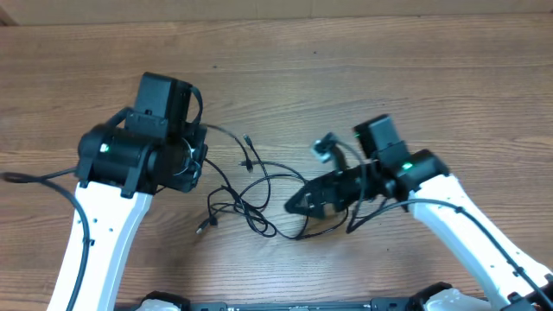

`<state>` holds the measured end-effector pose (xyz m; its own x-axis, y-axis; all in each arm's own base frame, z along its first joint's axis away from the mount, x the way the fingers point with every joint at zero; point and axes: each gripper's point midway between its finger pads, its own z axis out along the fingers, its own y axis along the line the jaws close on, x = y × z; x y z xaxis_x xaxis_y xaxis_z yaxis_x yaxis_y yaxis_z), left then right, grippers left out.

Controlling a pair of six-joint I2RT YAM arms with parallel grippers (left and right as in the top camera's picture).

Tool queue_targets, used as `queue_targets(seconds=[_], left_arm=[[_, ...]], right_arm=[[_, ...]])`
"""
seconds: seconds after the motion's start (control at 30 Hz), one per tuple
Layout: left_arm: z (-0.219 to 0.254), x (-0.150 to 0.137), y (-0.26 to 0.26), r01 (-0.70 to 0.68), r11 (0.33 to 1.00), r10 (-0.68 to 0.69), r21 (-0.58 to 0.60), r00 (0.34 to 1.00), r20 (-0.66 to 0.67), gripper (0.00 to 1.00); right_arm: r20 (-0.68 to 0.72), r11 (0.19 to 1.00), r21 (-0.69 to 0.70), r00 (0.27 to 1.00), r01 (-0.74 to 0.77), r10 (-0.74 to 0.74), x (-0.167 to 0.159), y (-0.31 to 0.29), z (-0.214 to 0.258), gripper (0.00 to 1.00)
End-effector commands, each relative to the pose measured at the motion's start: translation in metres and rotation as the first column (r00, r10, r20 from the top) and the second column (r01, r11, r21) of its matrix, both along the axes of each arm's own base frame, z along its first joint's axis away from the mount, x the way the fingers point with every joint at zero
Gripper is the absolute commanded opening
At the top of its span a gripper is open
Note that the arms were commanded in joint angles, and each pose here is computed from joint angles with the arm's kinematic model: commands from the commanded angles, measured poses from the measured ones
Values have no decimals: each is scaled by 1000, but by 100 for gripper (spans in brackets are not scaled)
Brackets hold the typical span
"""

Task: Untangle cables

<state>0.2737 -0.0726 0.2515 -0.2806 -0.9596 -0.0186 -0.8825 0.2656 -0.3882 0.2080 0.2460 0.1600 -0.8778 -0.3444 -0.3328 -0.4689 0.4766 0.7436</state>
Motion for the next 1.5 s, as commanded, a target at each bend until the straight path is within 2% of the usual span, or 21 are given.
queue_targets(seconds=[0.0,0.17,0.3,0.43,0.67,0.73,0.8,0.93,1.03,1.23,1.47], left_arm=[[-1,1,-4,-65,996,63,-55,997,-33,5],[-2,0,-3,-66,996,64,-53,997,-37,5],[-3,-2,-2,-68,997,66,-44,997,-49,4],[-7,-11,3,-73,997,72,-17,994,-85,4],[-9,-16,9,-81,997,82,14,991,-102,4],[-9,-16,8,-81,997,82,13,992,-99,5],[-9,-16,9,-81,997,82,13,992,-99,5],[-9,-15,10,-84,996,85,20,992,-97,5],[-9,-15,10,-83,996,85,20,992,-97,5],[-9,-16,9,-75,997,77,17,992,-100,5],[-10,-20,7,-50,999,51,11,992,-117,5]], right_arm=[[123,971,-203,987,128,-105,17,-3,-21,100],[201,952,-257,973,166,-115,12,21,-25,96],[226,929,-277,956,248,-187,11,33,-25,93],[195,928,-232,948,292,-250,12,44,-18,84],[104,988,-58,985,144,-137,-8,75,9,80],[91,993,-35,990,114,-111,-14,79,13,73],[93,995,-40,991,97,-92,-19,81,12,68],[108,995,-65,992,69,-61,-31,86,8,68],[179,979,-156,978,132,-103,-26,81,-6,67],[291,929,-267,941,255,-175,-6,70,-28,56],[272,940,-211,940,268,-207,1,87,-28,50]])
